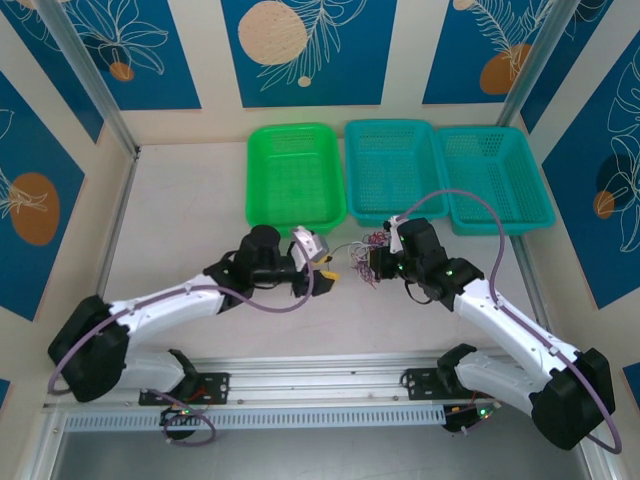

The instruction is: Untangle the cables

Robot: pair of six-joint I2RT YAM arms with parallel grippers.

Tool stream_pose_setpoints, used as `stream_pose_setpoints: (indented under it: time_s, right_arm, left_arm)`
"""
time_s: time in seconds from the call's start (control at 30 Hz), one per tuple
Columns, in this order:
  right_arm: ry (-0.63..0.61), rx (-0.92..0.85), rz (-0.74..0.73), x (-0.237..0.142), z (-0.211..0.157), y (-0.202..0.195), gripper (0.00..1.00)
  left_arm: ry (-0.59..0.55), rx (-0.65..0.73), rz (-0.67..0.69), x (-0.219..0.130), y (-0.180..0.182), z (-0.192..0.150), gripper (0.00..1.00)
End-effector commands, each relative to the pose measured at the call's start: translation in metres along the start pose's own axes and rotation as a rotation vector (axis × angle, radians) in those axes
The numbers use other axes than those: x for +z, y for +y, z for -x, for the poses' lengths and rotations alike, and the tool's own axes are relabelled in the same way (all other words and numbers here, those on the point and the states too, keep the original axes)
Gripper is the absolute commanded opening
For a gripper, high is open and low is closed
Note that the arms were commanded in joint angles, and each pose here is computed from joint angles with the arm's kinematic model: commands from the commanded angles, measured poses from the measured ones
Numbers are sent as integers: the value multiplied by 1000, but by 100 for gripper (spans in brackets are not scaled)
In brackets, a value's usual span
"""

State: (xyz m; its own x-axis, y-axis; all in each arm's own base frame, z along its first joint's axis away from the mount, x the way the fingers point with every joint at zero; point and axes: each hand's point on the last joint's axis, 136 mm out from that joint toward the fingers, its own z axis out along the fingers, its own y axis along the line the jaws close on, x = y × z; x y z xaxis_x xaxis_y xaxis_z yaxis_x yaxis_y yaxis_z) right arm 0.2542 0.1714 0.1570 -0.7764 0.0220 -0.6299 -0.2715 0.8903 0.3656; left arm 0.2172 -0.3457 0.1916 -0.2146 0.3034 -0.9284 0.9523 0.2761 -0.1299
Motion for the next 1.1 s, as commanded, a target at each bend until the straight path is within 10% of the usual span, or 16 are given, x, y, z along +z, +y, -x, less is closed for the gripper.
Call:
stream_pose_setpoints:
  time_s: [0.0,0.1,0.27,0.6,0.63,0.73,1.07]
  right_arm:
    - [-4,-41,68,-11,5,18,4]
    - [-7,-44,62,-11,6,19,4]
    - [-7,-43,55,-9,5,18,4]
    - [1,13,-19,4,-11,-3,4]
    - [-2,13,-11,4,-11,-2,4]
    - [-6,-3,18,2,-9,4,5]
    - [8,-63,121,-3,-7,26,6]
  left_arm:
    - [-51,65,38,14,12,19,55]
    - [-36,50,85,27,27,14,45]
    - [-79,46,106,28,32,20,0]
    - [-82,64,321,-12,50,17,0]
    - [-72,78,316,-15,48,15,0]
    - [-21,149,203,-13,27,9,44]
    - [52,272,68,7,16,-1,66]
